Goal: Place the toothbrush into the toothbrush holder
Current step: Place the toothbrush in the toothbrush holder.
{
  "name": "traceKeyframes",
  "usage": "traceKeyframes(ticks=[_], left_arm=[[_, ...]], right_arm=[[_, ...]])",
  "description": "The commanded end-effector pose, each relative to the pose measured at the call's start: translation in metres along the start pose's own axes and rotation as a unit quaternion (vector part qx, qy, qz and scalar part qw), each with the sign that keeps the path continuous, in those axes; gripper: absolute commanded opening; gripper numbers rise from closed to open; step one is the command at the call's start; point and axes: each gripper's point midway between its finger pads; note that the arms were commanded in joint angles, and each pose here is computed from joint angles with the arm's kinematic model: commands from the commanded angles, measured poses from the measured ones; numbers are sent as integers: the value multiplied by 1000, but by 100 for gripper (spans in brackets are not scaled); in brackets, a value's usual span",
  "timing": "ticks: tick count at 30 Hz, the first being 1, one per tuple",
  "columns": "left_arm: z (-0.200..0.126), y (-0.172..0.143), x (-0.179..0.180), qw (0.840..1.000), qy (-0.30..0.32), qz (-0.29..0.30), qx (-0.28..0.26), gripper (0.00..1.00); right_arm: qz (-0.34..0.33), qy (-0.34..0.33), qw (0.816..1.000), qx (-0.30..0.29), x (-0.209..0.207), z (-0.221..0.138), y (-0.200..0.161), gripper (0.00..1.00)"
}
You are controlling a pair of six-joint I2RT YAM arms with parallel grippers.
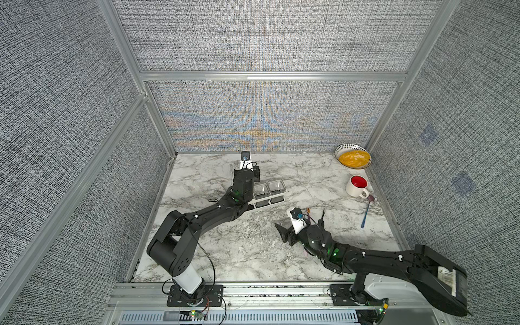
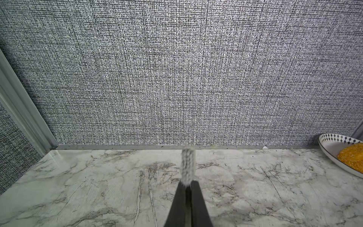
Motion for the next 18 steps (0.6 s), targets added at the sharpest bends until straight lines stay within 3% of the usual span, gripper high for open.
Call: traceKeyframes(ticks=[1,18], left_arm=[[-1,5,0,1000,2,-15,-17,0],[-10,-31,13,1000,10,-21,-2,0]], right_arm=[[5,3,1000,-9,1,1,5,77],[8,3,1000,-3,2,2,1,77]])
Point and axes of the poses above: each gripper's point midway between its finger pads, its own z axis out along the fingers, its own x axis along the line the jaws close on, y = z × x, and after that the axes turned 7 degrees about -z, right-handed
